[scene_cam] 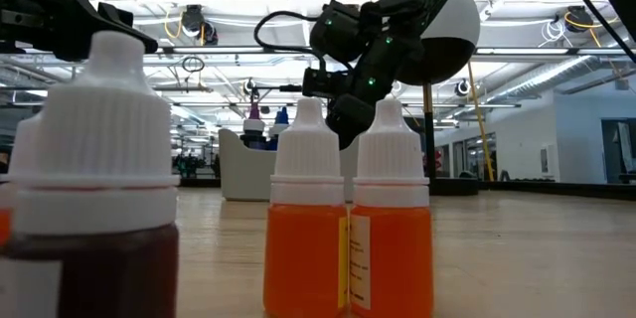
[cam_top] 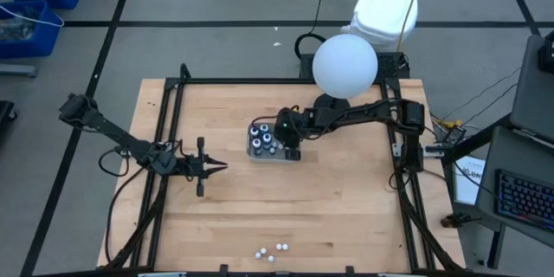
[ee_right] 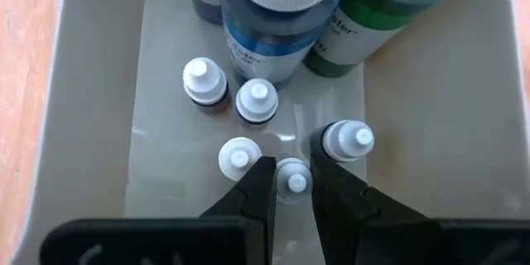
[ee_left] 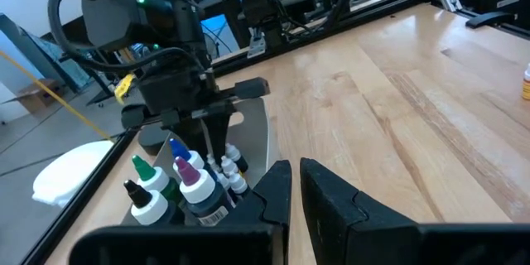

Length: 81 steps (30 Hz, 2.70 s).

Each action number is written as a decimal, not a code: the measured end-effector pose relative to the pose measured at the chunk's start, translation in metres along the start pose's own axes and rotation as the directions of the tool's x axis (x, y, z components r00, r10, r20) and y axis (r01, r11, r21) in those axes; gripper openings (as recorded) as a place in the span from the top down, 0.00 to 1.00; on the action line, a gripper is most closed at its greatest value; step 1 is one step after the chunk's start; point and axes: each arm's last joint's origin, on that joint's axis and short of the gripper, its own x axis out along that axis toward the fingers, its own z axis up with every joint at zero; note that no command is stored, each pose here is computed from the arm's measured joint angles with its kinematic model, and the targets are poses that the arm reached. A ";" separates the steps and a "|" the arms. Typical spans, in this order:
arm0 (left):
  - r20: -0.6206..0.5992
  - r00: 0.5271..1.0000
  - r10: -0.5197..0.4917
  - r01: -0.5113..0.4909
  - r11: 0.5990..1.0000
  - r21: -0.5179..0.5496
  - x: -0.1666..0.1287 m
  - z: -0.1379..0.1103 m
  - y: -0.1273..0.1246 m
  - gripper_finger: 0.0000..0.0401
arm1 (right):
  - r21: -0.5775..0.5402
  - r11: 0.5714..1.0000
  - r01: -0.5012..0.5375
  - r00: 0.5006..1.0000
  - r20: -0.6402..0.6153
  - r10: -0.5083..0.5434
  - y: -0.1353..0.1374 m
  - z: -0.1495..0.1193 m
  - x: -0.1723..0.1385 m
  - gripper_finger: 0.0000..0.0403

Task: Pick & Place food coloring
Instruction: Put the small purple food coloring bottle into the gray bin, then put the small yellow food coloring bottle into the gray bin

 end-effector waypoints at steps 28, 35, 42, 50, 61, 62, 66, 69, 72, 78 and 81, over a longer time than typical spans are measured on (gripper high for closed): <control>0.006 1.000 0.001 -0.001 0.999 0.033 0.000 0.001 0.000 0.91 | -0.021 0.999 0.042 0.979 0.199 -0.037 0.011 0.020 -0.120 0.72; 0.007 1.000 0.001 -0.001 0.999 0.045 0.000 0.001 0.000 0.91 | -0.054 0.997 -0.062 0.930 0.360 0.077 0.048 0.006 -0.216 0.83; 0.007 1.000 0.001 -0.001 0.999 0.048 0.000 0.001 0.000 0.91 | -0.086 0.989 -0.120 0.860 0.488 0.147 0.079 -0.040 -0.264 0.97; 0.007 1.000 0.001 -0.001 0.998 0.063 0.000 0.001 0.000 0.91 | -0.025 0.996 -0.090 0.716 0.693 0.083 0.088 -0.108 -0.254 0.99; 0.005 1.000 0.000 0.000 0.998 0.056 0.000 0.001 0.000 0.91 | -0.107 0.986 -0.125 0.565 0.809 0.160 0.098 -0.160 -0.188 1.00; 0.006 1.000 0.000 0.000 0.998 0.059 0.000 0.001 0.000 0.91 | -0.123 0.984 -0.125 0.541 0.823 0.172 0.099 -0.163 -0.184 1.00; 0.005 1.000 0.000 -0.001 0.998 0.065 0.000 0.001 0.000 0.91 | -0.141 0.985 -0.098 0.490 0.855 0.171 0.100 -0.176 -0.171 1.00; -0.009 1.000 0.026 -0.025 0.998 0.064 0.000 0.000 0.001 0.91 | -0.147 0.987 -0.067 0.427 0.890 0.161 0.100 -0.181 -0.169 1.00; -0.033 0.996 0.084 -0.082 0.994 0.071 0.000 -0.002 0.002 0.91 | -0.156 0.987 -0.044 0.416 0.895 0.160 0.100 -0.184 -0.167 1.00; -0.036 0.995 0.097 -0.094 0.992 0.088 0.000 -0.002 0.003 0.91 | -0.182 0.983 0.003 0.446 0.880 0.162 0.100 -0.191 -0.160 1.00; -0.040 0.995 0.092 -0.088 0.992 0.086 0.002 -0.003 0.006 0.91 | -0.178 0.984 0.009 0.425 0.891 0.157 0.100 -0.190 -0.162 1.00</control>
